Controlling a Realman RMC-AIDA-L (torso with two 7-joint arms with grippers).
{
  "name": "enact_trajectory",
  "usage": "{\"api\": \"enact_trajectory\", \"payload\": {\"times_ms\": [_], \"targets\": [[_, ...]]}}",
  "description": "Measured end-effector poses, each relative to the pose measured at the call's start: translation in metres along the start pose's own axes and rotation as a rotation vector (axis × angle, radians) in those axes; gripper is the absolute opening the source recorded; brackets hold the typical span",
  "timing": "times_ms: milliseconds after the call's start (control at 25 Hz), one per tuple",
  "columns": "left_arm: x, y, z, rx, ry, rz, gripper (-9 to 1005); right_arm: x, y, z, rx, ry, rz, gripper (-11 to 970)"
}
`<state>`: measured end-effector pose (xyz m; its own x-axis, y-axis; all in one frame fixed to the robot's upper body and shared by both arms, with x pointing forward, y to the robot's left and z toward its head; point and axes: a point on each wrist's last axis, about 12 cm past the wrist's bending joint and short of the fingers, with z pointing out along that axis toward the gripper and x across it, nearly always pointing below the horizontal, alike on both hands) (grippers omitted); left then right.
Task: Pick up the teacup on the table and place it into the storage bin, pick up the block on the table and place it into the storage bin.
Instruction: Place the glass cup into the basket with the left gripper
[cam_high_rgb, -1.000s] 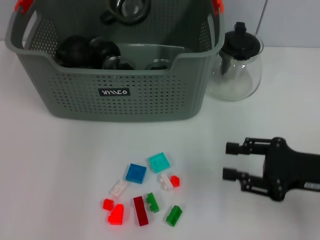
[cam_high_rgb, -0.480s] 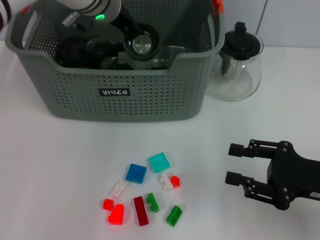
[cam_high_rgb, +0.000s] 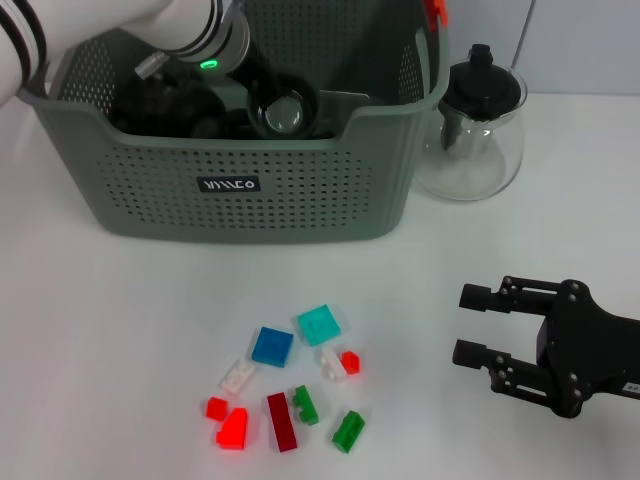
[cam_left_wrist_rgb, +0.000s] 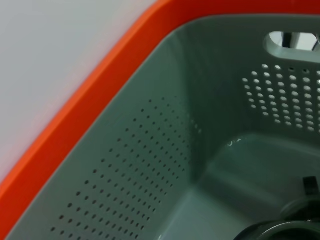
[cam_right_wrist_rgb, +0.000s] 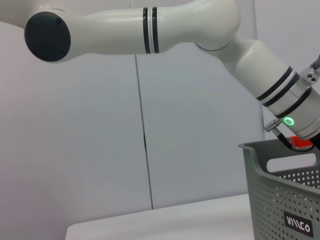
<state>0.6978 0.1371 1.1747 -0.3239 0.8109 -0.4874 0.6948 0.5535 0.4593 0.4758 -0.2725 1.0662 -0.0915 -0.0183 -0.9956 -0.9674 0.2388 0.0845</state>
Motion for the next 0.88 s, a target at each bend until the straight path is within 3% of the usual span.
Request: {"api": "enact_trajectory", "payload": {"times_ms": [480, 720, 880], "targets": [[0.003, -0.006, 0.007, -0.019, -0.014, 0.017, 130, 0.001, -0.001, -0.001, 0.014, -0.005, 0.007, 557], [-0.002, 0.002, -0.002, -0.041, -0.055, -0.017, 367, 0.001, -0.001, -0.001, 0.021, -0.007, 0.007, 556], [-0.002, 0.023, -0.034, -0.067, -0.190, -0.179, 451, 0.000, -0.002, -0.003, 0.036, -0.014, 0.008, 556]]}}
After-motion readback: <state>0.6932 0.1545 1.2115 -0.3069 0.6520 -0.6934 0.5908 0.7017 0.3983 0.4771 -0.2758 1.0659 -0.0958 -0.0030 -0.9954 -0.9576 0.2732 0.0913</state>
